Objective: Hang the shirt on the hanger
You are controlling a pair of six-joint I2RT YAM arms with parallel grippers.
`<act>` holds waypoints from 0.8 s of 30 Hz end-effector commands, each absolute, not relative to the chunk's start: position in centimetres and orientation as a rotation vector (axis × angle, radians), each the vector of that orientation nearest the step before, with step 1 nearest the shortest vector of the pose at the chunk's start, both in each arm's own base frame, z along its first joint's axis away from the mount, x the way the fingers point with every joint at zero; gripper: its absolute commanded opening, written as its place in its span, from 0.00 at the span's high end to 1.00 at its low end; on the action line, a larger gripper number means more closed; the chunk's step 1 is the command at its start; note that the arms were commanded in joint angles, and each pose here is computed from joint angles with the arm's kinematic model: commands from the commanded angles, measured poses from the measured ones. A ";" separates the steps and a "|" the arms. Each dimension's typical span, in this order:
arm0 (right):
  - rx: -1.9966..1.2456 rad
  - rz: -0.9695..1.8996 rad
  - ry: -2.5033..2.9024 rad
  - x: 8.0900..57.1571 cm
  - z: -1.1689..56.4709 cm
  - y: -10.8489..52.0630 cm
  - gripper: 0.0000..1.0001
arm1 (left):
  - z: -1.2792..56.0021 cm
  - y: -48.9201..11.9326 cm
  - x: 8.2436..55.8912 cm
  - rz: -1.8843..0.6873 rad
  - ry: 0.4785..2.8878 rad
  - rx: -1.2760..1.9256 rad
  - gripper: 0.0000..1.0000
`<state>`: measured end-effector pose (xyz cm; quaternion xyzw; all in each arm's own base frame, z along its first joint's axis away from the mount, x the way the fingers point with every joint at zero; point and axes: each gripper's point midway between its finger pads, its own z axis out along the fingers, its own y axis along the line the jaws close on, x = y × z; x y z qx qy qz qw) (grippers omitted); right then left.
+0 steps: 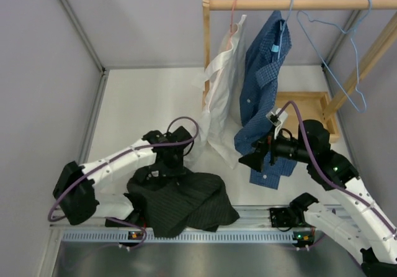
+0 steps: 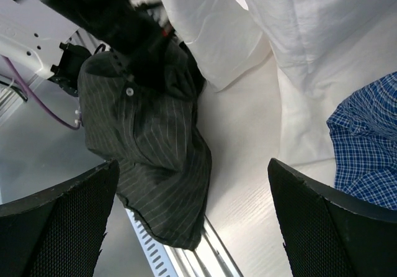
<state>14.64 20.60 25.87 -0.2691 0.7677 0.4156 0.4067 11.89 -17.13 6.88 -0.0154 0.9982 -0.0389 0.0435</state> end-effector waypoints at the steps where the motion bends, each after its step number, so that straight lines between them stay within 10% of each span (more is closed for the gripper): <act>1: -0.681 1.011 1.887 14.2 27.4 19.9 0.00 | 16.1 -21.2 17.2 -0.440 2.709 -0.031 1.00; 11: -0.711 1.064 1.701 13.1 30.4 20.2 0.00 | 37.2 -25.2 12.4 -1.133 1.868 0.743 1.00; 17: -0.855 1.227 1.604 11.2 31.3 22.1 0.00 | 35.9 -25.1 2.0 -1.641 1.650 1.268 1.00; 24: -0.829 1.268 1.651 12.4 30.0 23.1 0.01 | 34.4 -22.7 -0.4 -1.642 1.480 1.274 1.00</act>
